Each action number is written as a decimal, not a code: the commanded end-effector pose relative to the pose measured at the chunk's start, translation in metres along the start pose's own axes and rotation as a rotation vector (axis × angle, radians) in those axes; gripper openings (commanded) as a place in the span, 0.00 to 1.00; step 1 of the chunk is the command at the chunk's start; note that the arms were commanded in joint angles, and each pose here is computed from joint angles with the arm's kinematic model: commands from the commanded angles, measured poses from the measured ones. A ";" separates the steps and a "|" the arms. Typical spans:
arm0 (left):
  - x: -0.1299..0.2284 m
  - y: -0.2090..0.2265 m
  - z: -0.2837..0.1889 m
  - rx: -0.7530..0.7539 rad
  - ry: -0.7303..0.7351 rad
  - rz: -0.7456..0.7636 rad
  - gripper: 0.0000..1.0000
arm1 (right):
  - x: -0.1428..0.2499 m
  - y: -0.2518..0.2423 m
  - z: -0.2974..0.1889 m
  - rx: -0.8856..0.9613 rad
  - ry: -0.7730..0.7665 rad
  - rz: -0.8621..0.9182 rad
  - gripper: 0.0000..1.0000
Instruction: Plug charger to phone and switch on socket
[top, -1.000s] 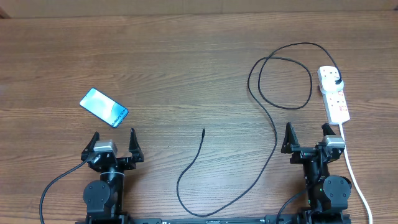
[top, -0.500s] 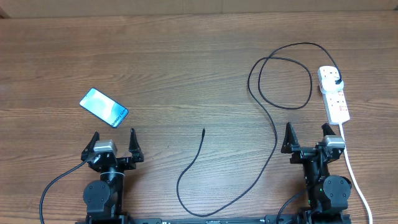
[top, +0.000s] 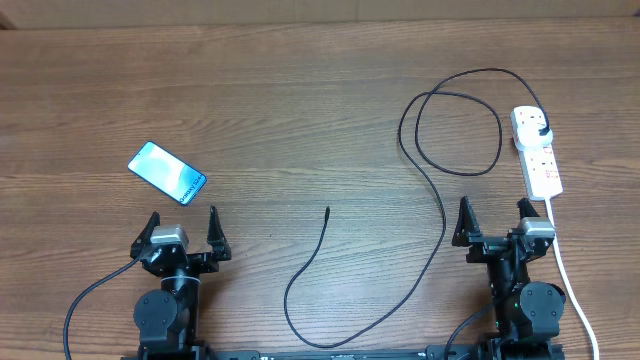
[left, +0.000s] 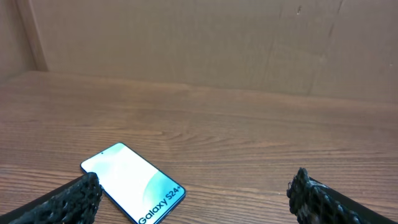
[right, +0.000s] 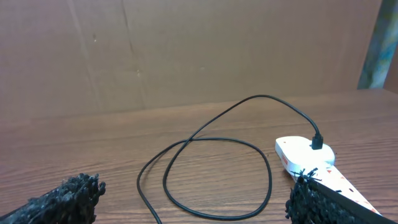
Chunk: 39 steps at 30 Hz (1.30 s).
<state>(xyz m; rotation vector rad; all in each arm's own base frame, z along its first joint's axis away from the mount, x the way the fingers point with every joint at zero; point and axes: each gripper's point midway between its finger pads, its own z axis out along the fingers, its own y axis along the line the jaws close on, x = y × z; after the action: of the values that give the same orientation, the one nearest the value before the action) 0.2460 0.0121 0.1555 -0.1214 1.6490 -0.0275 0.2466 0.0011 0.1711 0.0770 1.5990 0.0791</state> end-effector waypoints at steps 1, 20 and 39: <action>-0.001 0.003 0.000 -0.017 -0.009 0.026 1.00 | 0.002 0.002 0.000 -0.010 -0.005 -0.004 1.00; -0.041 -0.001 -0.012 -0.007 -0.052 0.017 0.99 | 0.002 0.002 0.000 -0.010 -0.005 -0.004 1.00; -0.102 -0.005 -0.046 -0.019 -0.007 0.018 1.00 | 0.002 0.002 0.000 -0.010 -0.005 -0.004 1.00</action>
<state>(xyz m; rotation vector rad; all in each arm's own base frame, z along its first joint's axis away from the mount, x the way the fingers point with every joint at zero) 0.2102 0.0108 0.2470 -0.1210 1.6375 -0.0282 0.2466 0.0011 0.1711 0.0767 1.5990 0.0788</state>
